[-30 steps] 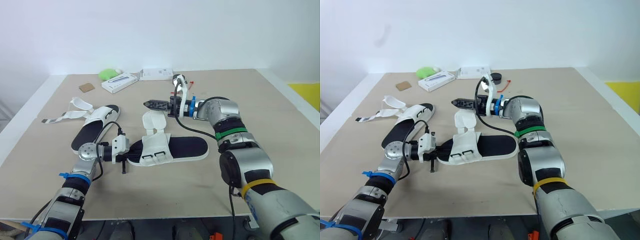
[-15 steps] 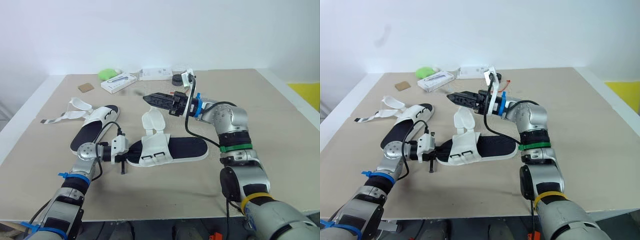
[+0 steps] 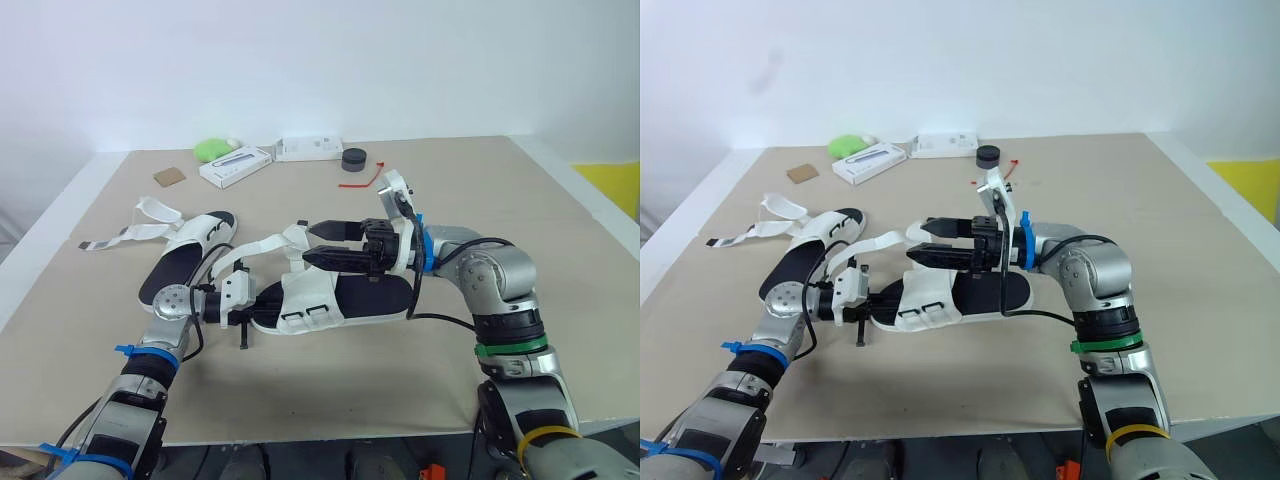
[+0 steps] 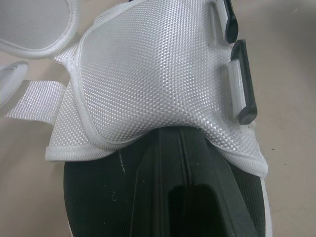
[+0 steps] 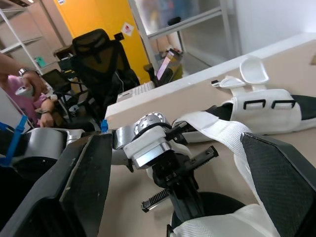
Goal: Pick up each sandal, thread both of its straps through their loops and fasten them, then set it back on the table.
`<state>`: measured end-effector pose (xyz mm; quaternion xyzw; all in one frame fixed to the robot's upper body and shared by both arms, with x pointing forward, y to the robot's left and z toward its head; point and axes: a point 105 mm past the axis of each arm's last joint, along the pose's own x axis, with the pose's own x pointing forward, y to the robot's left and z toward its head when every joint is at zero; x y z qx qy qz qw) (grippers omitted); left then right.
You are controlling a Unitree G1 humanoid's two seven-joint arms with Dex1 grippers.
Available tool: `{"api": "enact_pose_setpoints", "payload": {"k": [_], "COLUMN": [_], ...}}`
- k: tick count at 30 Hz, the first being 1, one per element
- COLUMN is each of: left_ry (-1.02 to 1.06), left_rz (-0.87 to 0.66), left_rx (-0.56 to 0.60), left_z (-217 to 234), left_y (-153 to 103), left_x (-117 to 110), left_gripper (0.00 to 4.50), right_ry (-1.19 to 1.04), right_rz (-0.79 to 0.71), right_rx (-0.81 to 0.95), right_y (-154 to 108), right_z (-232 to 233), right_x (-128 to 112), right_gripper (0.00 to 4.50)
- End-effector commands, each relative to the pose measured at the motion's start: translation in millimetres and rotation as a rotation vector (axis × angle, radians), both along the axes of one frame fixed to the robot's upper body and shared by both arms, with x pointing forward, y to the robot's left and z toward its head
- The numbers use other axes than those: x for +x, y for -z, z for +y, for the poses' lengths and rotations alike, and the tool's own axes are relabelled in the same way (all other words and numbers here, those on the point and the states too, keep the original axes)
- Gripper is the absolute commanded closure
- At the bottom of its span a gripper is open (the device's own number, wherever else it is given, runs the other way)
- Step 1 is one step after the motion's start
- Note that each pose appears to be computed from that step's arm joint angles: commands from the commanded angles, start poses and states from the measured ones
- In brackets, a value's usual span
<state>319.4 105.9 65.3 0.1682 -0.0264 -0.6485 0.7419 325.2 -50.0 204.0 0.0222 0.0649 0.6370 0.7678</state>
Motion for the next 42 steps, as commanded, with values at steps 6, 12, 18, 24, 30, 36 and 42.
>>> {"api": "enact_pose_setpoints", "payload": {"k": [6,12,18,24,30,36,42], "left_ry": [0.035,0.037,0.035,0.033,0.032,0.029,0.028], "left_rz": [0.314,0.316,0.316,0.314,0.313,0.312,0.312], "left_rx": [0.199,0.201,0.201,0.193,0.190,0.190,0.190], "left_z": [16,15,14,11,10,10,10], "left_y": [78,78,78,78,78,78,78], "left_x": [-42,-42,-40,-40,-40,-39,-39], "left_gripper": [4.50,4.50,4.50,4.50,4.50,4.50,4.50], "right_ry": [0.034,0.046,0.044,0.017,0.017,0.025,-0.022], "right_rz": [-0.563,-0.833,-1.015,-1.077,-1.100,-1.106,-1.049], "right_rx": [-0.304,-0.458,-0.555,-0.655,-0.674,-0.634,-0.508], "right_y": [-7,-13,-21,-4,-1,-11,-28], "right_z": [32,47,65,70,75,82,85], "right_x": [-1,5,11,20,24,23,5], "right_gripper": [0.04,0.04,0.04,0.04,1.02,3.71,4.45]}}
